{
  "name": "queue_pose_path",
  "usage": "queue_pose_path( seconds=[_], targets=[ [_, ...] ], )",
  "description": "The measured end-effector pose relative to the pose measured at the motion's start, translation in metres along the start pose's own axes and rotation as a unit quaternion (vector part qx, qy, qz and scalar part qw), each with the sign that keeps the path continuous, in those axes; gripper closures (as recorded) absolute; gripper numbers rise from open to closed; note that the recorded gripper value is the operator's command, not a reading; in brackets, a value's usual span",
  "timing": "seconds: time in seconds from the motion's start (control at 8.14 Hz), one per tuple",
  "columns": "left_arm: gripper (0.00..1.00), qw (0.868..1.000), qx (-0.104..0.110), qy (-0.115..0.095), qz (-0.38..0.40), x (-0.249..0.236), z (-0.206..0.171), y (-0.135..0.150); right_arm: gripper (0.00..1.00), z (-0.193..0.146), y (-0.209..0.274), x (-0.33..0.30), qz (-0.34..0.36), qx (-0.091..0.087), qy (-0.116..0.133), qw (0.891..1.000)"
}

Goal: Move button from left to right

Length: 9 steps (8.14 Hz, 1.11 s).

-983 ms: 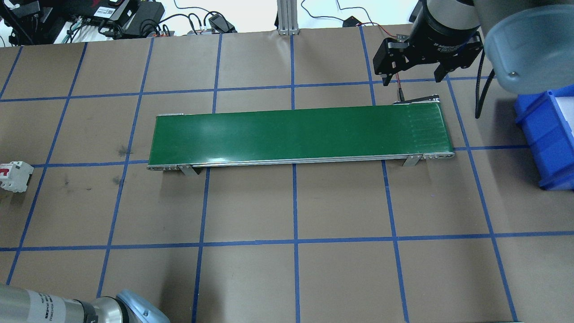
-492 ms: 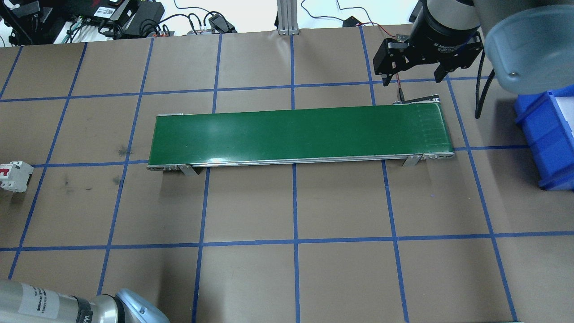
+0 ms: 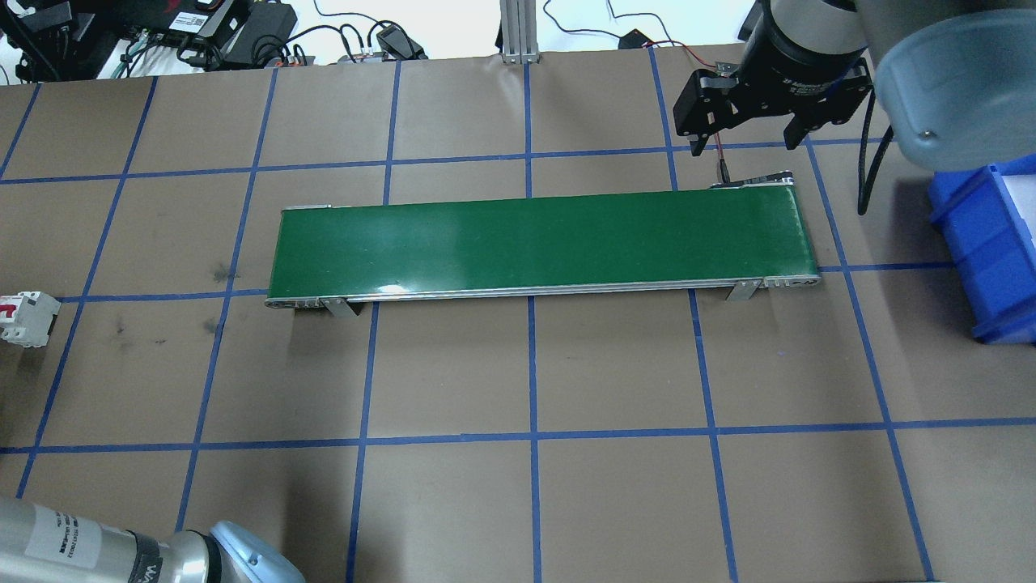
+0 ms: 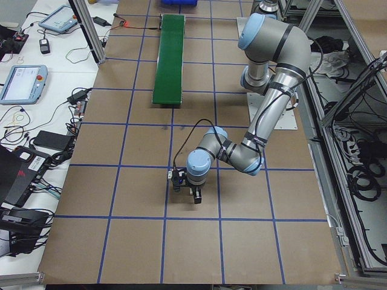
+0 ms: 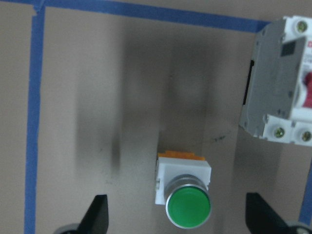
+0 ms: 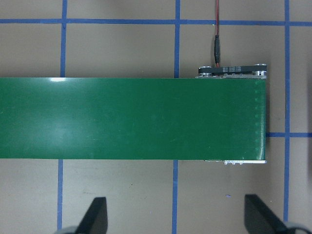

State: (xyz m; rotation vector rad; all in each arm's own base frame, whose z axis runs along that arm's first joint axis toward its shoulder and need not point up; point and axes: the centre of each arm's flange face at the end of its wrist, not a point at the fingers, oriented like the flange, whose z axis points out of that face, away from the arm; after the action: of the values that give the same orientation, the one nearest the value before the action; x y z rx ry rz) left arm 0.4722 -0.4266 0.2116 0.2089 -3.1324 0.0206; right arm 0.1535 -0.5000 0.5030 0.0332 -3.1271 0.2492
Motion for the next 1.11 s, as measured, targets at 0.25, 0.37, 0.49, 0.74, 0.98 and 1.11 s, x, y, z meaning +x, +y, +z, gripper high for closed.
queue_pose_path(
  seconds=[0.25,0.37,0.49,0.74,0.98,1.11],
  targets=[
    [0.18,1.0,-0.006,0.01,0.014,0.0,0.019,-0.001,0.0,0.0,0.0,0.0,0.0,0.0,0.0,1.0],
    [0.24,1.0,-0.006,0.011,0.018,0.0,0.022,-0.002,0.0,0.0,0.0,0.0,0.0,0.0,0.0,1.0],
    [0.42,1.0,-0.005,0.01,0.021,0.001,0.023,-0.004,0.0,0.0,0.0,0.0,0.001,-0.001,0.0,1.0],
    [0.78,1.0,-0.002,0.008,0.031,0.004,0.023,-0.008,0.0,0.0,0.0,0.0,0.001,-0.001,0.0,1.0],
    [0.82,0.999,-0.002,0.006,0.049,0.004,0.024,-0.009,0.0,0.0,0.0,0.0,0.001,0.0,0.0,1.0],
    [0.82,0.998,-0.001,0.006,0.056,0.004,0.023,-0.009,0.0,0.0,0.0,0.0,0.001,0.001,0.0,1.0]
  ],
)
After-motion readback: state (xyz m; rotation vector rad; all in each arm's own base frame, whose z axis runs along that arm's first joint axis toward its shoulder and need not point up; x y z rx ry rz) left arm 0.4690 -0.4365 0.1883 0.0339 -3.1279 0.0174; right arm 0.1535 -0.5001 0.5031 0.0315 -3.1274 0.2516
